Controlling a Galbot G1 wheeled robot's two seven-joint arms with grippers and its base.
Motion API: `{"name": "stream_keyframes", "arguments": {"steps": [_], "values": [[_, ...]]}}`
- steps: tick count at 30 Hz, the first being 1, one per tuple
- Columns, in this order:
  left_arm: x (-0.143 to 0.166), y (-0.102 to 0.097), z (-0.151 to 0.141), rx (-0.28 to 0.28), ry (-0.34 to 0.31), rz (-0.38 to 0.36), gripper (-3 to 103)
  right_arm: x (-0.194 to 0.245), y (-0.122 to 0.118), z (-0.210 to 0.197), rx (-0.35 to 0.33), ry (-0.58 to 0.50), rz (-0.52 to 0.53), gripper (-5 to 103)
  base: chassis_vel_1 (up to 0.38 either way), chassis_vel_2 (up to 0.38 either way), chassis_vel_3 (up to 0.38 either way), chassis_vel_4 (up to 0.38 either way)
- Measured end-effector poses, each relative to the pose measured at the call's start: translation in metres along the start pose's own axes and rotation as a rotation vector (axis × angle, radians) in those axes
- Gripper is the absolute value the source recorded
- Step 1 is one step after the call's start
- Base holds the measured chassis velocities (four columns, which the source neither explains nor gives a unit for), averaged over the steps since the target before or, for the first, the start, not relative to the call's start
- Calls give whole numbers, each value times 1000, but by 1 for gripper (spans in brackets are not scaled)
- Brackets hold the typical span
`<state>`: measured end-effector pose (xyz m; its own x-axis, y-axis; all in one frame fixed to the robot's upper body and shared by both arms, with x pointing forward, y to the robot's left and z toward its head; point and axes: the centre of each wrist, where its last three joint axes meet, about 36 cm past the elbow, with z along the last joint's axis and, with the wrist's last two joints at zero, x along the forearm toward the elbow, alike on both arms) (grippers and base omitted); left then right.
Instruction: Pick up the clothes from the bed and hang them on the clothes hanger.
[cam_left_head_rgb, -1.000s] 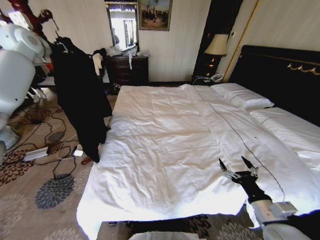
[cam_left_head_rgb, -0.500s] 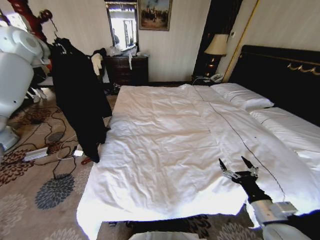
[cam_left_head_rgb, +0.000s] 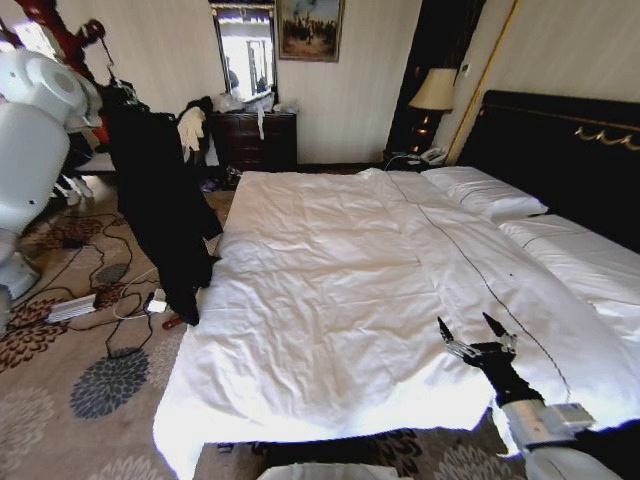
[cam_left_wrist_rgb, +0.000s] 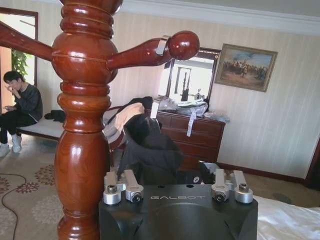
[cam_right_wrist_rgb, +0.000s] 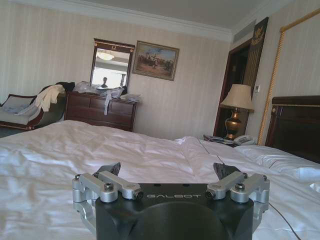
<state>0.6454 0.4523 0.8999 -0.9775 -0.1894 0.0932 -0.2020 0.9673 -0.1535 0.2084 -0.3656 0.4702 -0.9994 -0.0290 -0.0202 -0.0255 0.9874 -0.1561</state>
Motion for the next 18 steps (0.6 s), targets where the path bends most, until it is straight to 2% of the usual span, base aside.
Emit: {"name": "stream_keyframes", "arguments": {"steps": [1,3,6,8,9,11,18], "values": [[0,0,0,0,0,0,66,0,0,0,0,0,0,100,0,0,0,0],[3,0,-1,-7,-3,2,76,0,0,0,0,0,0,100,0,0,0,0],[7,1,-3,-14,-5,0,82,0,0,0,0,0,0,100,0,0,0,0],[14,3,-5,-24,-11,-1,92,0,0,0,0,0,0,100,0,0,0,0],[14,3,-5,-24,-11,-1,92,0,0,0,0,0,0,100,0,0,0,0],[19,6,-7,-30,-17,-3,99,0,0,0,0,0,0,100,0,0,0,0],[40,12,-12,-47,-44,9,100,0,0,0,0,0,0,100,0,0,0,0]]}}
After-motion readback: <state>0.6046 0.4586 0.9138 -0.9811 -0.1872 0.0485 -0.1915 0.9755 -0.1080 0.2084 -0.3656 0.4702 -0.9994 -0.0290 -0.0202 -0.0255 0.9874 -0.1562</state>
